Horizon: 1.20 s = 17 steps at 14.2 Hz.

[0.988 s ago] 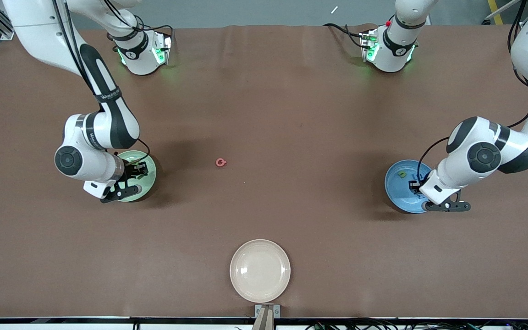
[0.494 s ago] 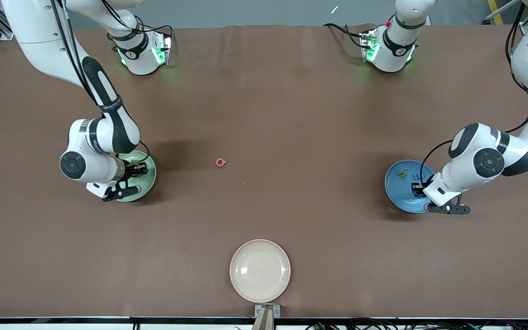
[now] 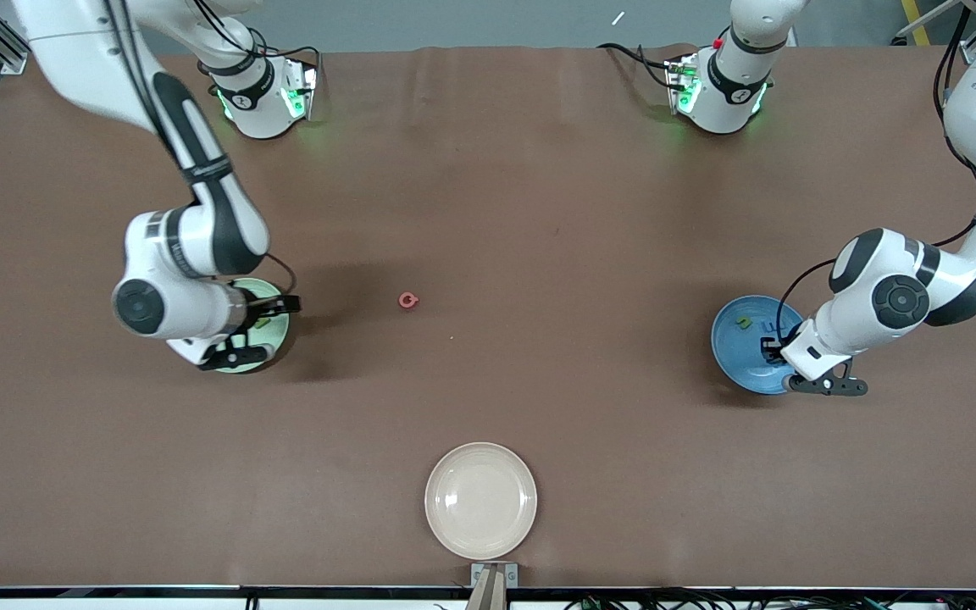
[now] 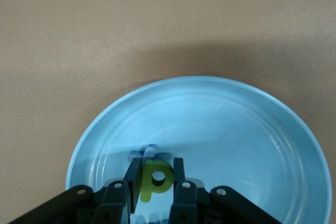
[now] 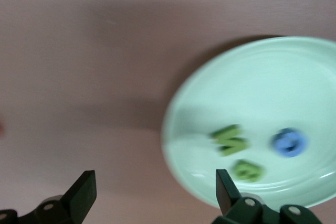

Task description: Sort upper and lower case letters into plates

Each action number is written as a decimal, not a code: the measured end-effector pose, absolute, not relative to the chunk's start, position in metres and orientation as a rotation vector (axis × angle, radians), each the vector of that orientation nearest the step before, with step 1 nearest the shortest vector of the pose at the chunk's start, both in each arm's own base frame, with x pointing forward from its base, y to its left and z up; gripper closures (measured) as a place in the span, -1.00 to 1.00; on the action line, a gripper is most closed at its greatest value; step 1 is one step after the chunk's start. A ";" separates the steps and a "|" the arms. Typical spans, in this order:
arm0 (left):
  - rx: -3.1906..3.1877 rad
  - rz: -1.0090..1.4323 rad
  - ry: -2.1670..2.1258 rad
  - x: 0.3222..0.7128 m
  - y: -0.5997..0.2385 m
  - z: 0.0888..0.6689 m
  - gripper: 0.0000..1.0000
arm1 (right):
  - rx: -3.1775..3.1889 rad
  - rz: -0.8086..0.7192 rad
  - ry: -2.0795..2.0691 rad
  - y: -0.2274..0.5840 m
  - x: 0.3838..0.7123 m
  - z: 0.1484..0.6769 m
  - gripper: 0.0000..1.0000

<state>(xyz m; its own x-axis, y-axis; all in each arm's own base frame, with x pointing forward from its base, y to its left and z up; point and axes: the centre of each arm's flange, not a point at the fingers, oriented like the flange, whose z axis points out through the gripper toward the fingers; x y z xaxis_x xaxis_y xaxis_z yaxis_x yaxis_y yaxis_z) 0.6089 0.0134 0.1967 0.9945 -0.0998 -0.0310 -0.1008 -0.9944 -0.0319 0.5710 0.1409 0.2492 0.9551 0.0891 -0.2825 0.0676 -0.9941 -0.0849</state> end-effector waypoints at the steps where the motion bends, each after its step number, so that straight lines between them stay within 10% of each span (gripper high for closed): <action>1: -3.094 0.046 0.164 0.608 0.015 0.195 0.44 | -3.056 0.414 -0.058 0.174 0.565 0.251 -1.00; 6: -3.084 0.043 0.174 0.608 0.018 0.193 0.35 | -3.089 0.230 0.171 0.298 0.529 0.249 -1.00; 13: -3.090 -0.010 0.181 0.615 0.014 0.221 -0.99 | -3.095 0.154 0.175 0.345 0.489 0.210 -0.99; 17: -3.097 -0.004 0.152 0.612 0.024 0.289 -1.00 | -3.102 0.147 0.160 0.360 0.477 0.194 -0.54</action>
